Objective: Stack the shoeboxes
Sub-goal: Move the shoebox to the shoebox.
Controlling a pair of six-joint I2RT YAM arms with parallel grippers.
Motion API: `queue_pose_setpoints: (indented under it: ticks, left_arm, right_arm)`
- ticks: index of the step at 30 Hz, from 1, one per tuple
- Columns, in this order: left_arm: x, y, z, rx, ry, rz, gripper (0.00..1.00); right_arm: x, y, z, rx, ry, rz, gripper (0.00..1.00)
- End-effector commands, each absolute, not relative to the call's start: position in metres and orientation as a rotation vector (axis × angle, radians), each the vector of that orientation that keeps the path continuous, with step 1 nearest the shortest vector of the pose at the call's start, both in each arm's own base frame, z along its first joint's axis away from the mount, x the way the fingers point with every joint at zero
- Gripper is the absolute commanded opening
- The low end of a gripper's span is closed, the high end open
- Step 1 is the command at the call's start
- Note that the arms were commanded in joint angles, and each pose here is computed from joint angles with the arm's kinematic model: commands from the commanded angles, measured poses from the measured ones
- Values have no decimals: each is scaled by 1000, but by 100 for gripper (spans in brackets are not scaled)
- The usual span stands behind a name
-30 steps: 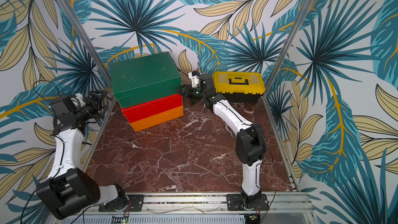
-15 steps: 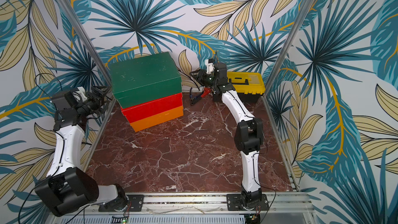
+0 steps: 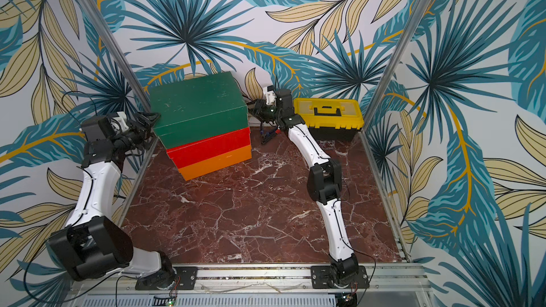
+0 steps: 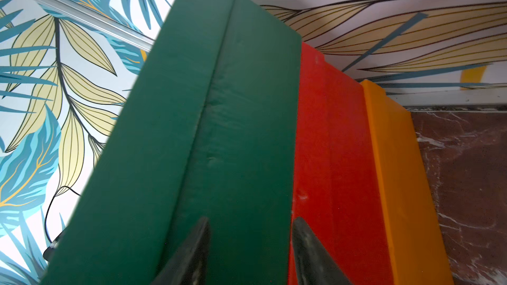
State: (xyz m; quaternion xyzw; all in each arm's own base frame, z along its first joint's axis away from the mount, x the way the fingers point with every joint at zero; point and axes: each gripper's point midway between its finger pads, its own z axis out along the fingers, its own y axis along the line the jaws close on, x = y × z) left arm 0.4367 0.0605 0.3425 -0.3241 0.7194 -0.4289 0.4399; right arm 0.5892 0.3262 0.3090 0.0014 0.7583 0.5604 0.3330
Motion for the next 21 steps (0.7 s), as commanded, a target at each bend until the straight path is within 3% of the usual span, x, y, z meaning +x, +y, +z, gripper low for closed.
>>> queue_pose_setpoints:
  ticks: [1, 21]
  left_arm:
    - [435, 56, 372, -718, 1754, -1028, 99]
    - [408, 20, 385, -620, 1746, -995, 100]
  right_arm:
    - [587, 329, 309, -12, 1987, 1464, 51]
    - [578, 337, 306, -23, 2022, 1458, 51]
